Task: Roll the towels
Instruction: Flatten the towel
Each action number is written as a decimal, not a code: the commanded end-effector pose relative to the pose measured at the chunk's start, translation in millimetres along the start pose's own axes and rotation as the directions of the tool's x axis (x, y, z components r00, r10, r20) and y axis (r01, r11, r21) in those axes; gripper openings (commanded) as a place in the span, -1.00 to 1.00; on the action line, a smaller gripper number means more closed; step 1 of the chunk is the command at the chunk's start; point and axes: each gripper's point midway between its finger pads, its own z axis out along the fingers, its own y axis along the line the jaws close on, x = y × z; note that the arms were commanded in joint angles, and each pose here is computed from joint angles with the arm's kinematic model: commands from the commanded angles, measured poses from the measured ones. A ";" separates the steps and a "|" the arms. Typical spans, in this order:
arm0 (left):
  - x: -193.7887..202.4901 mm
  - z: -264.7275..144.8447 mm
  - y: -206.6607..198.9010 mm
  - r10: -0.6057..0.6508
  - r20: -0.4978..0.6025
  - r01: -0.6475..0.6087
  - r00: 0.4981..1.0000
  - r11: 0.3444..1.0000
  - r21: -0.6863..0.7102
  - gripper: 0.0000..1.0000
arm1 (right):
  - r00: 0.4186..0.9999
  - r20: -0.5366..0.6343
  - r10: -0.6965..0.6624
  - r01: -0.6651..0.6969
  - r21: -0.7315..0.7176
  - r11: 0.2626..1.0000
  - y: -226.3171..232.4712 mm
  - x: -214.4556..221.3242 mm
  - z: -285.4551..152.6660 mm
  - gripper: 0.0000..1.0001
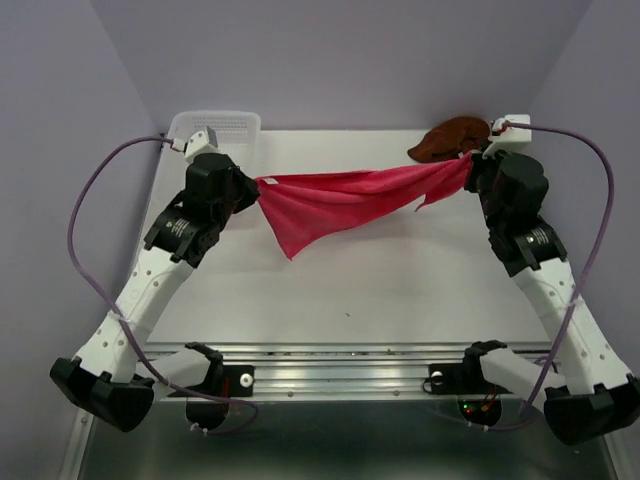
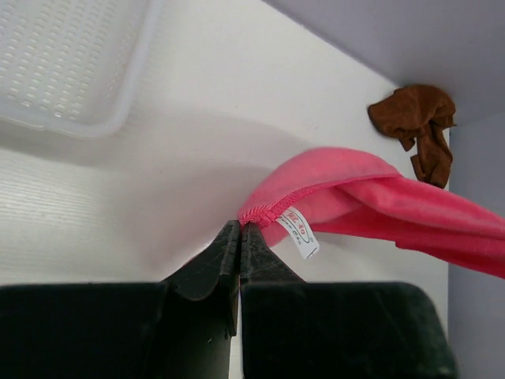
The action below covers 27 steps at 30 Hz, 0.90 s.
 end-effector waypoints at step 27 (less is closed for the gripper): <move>47.0 175.8 -11.4 0.074 -0.293 -0.100 0.953 0.992 -0.075 0.98 | 0.951 -0.310 -0.012 0.041 0.087 0.995 -46.7 146.8 49.9 -0.99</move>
